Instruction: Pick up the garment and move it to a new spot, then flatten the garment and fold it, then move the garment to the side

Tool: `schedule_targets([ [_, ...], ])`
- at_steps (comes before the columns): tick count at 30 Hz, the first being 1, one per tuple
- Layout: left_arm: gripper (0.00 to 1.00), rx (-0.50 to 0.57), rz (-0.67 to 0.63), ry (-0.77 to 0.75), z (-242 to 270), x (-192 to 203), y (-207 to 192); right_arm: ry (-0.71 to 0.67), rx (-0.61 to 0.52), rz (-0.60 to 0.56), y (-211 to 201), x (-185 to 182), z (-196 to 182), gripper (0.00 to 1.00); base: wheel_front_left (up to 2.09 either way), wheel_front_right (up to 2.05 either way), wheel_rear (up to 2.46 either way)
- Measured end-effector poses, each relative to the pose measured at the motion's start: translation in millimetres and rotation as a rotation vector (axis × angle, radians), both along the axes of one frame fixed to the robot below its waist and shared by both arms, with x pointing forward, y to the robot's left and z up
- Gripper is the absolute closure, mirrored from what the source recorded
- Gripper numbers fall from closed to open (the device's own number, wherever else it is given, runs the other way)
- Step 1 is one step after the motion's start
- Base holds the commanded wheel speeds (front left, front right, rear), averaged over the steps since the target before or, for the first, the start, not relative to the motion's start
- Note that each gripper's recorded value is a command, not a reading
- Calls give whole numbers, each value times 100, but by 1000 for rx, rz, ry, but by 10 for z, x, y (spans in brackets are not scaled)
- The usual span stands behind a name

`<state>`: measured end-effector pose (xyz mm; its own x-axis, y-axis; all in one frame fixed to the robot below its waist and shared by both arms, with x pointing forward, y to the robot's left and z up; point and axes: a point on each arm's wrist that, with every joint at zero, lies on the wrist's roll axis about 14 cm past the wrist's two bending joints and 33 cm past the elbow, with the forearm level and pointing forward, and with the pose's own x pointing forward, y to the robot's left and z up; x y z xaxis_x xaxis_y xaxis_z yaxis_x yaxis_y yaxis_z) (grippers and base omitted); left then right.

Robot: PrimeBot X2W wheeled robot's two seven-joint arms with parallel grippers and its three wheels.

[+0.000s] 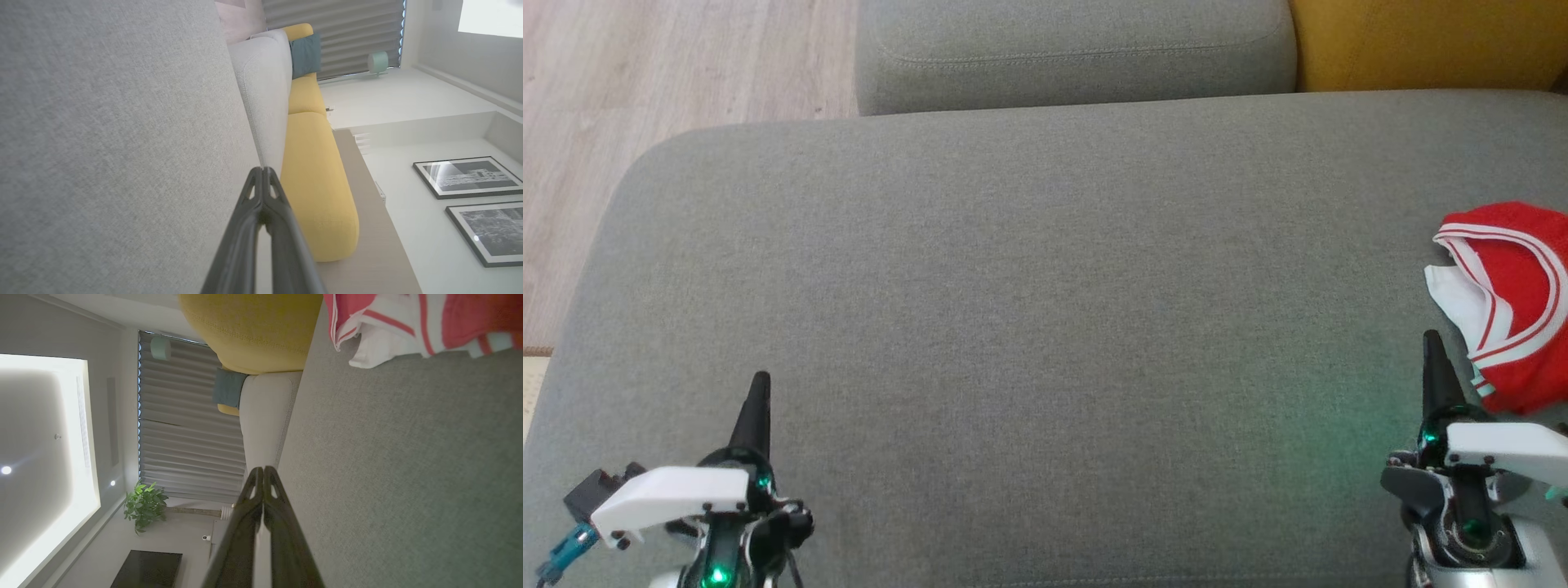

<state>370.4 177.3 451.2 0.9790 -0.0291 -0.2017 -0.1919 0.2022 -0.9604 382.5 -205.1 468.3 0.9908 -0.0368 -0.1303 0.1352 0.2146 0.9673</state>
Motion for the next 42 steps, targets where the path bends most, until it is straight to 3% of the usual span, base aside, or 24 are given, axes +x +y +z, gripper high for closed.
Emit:
schedule_targets([
  [19,100,-206,37,-83,190,6,85,-68,213,-12,-19,-24,163,100,0,0,0],
  [42,100,-214,40,-85,195,8,89,-70,220,-15,-24,-31,166,100,0,0,0],
])
